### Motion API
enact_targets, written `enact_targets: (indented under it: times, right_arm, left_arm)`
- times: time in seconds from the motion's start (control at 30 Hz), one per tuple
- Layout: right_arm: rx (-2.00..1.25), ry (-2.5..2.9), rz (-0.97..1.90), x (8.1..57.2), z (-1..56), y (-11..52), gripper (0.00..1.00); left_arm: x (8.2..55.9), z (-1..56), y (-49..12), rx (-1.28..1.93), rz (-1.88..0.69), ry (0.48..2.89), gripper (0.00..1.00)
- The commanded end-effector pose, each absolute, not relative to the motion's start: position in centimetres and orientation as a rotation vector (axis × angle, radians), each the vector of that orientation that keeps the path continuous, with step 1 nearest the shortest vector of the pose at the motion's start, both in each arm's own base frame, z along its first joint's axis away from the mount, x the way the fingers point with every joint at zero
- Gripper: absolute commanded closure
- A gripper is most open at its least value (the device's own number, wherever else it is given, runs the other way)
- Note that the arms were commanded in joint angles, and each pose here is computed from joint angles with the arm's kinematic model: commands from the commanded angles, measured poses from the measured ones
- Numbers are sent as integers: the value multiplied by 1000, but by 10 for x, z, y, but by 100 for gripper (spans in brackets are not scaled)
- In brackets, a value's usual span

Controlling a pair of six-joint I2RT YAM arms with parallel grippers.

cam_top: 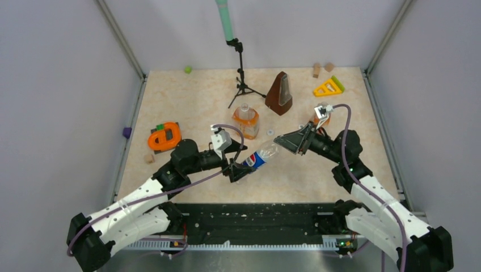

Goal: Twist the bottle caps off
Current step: Pick up the plastic bottle at the center of the board.

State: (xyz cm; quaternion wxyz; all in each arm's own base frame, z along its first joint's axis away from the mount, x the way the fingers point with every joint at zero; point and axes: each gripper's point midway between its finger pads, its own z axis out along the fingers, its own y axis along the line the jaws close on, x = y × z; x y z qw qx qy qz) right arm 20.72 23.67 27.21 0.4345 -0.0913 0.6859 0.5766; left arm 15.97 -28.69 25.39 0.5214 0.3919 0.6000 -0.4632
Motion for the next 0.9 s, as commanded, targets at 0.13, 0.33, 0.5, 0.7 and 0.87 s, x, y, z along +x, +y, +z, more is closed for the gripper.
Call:
enact_targets:
  times: [0.13,0.33,0.5,0.7,0.87]
  right_arm:
    - [-141,1471,1490,213,316,234,100]
    - [-126,1454,1557,207,318,238,100]
    - [-147,1440,1578,202,322,242,100]
    - [-151,1445,1588,202,320,246,100]
    - [-169,1492,1560,204,314,253,100]
  left_arm:
    - [164,254,-288,955,-1063,1469,12]
    - [171,247,-290,937,-1012,1527,21]
    - [181,249,-286,882,-945,1541,25]
    - [185,242,-288,875,-929,1568,33]
    - [181,246,-293,901,-966,1544,30]
